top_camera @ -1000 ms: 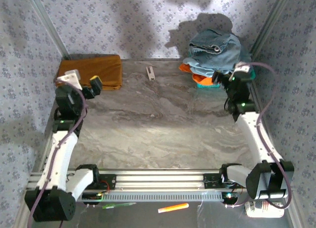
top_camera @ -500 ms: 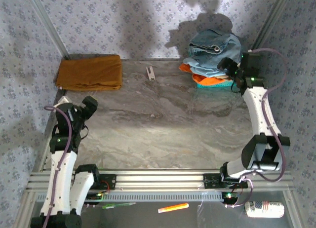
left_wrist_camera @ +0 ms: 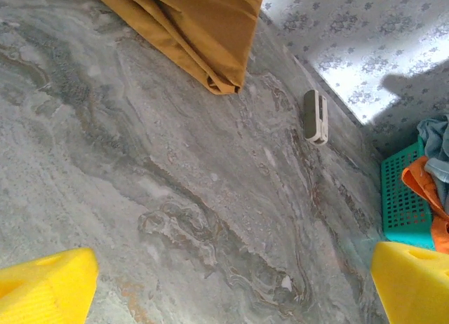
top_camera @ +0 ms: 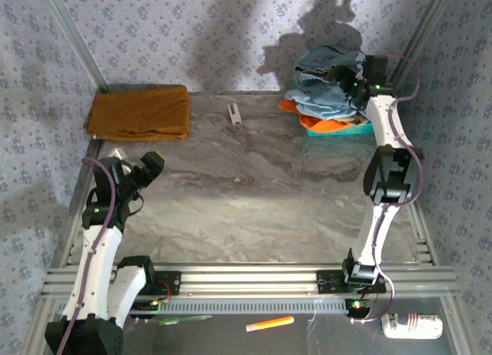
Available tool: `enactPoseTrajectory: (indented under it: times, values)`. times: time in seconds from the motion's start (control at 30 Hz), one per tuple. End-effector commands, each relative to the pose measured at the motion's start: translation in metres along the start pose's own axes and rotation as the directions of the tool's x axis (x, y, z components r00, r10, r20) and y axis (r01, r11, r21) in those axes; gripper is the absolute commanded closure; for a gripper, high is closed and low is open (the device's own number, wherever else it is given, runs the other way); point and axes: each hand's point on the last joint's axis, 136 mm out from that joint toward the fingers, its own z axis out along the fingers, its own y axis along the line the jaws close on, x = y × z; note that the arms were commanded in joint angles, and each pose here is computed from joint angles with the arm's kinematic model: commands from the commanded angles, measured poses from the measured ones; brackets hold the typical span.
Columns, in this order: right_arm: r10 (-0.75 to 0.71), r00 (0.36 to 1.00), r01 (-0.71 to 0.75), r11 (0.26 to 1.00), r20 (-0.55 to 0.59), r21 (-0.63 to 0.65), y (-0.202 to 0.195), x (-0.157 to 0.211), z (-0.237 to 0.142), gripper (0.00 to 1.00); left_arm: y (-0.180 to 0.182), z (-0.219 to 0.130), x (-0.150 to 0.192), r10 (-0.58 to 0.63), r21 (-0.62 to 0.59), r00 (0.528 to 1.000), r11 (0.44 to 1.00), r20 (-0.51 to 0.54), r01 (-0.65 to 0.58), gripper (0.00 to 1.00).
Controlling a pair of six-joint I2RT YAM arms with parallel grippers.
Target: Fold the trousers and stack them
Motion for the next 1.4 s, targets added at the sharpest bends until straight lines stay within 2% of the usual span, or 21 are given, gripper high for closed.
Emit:
enactPoseTrajectory:
  times: [0.0,0.03,0.07,0.13,0.2,0.6,0.83,0.93,1.07,1.17,1.27,1.33,1.37]
  values:
    - [0.025,0.999,-0.027,0.999,-0.045,-0.046,0.008,-0.001,0.017,0.35,-0.015,0.001,-0.008,0.033,0.039,0.999,0.999,0.004,-0.034,0.0]
    - [0.023,0.999,-0.026,0.998,-0.048,-0.051,0.012,-0.002,0.016,0.57,-0.016,0.002,-0.009,0.033,0.035,0.999,0.999,-0.003,-0.033,0.0]
    - [0.016,0.999,-0.019,0.998,-0.045,-0.056,0.017,-0.003,0.014,0.69,-0.018,0.003,-0.009,0.034,0.037,0.999,0.999,-0.008,-0.034,0.0]
    - [-0.031,0.999,0.03,0.998,-0.011,-0.052,0.031,-0.008,0.0,0.9,-0.021,0.003,-0.011,0.031,0.042,0.999,0.999,-0.013,-0.031,0.0]
    - [-0.077,0.997,0.078,0.995,0.018,-0.059,0.05,-0.013,-0.019,1.0,-0.025,0.004,-0.012,0.031,0.054,0.999,0.998,-0.012,-0.03,0.0]
    - [-0.247,0.925,0.293,0.947,0.289,-0.13,0.157,-0.049,-0.165,1.0,-0.041,-0.007,-0.013,0.048,0.095,0.999,0.994,0.005,-0.048,0.02]
    - [-0.31,0.884,0.402,0.886,0.348,-0.232,0.211,-0.031,-0.227,1.0,-0.044,-0.014,-0.012,0.044,0.107,0.999,0.993,0.013,-0.045,0.02]
    - [-0.362,0.847,0.485,0.827,0.388,-0.286,0.243,-0.006,-0.268,1.0,-0.046,-0.021,-0.016,0.044,0.115,0.998,0.992,0.036,-0.048,0.03]
    - [-0.452,0.759,0.618,0.727,0.469,-0.299,0.275,0.037,-0.332,1.0,-0.05,-0.03,-0.021,0.045,0.126,0.997,0.991,0.068,-0.053,0.03]
    - [-0.475,0.737,0.662,0.651,0.481,-0.371,0.29,0.077,-0.368,1.0,-0.053,-0.035,-0.025,0.049,0.129,0.995,0.99,0.083,-0.059,0.03]
    - [-0.504,0.736,0.676,0.578,0.452,-0.457,0.301,0.129,-0.387,1.0,-0.051,-0.041,-0.029,0.042,0.112,0.994,0.992,0.105,-0.054,0.03]
    - [-0.546,0.738,0.672,0.542,0.396,-0.505,0.304,0.176,-0.382,1.0,-0.048,-0.047,-0.033,0.031,0.09,0.992,0.995,0.126,-0.042,0.03]
    - [-0.558,0.742,0.664,0.535,0.372,-0.523,0.305,0.196,-0.379,0.95,-0.046,-0.049,-0.035,0.023,0.077,0.99,0.997,0.136,-0.033,0.03]
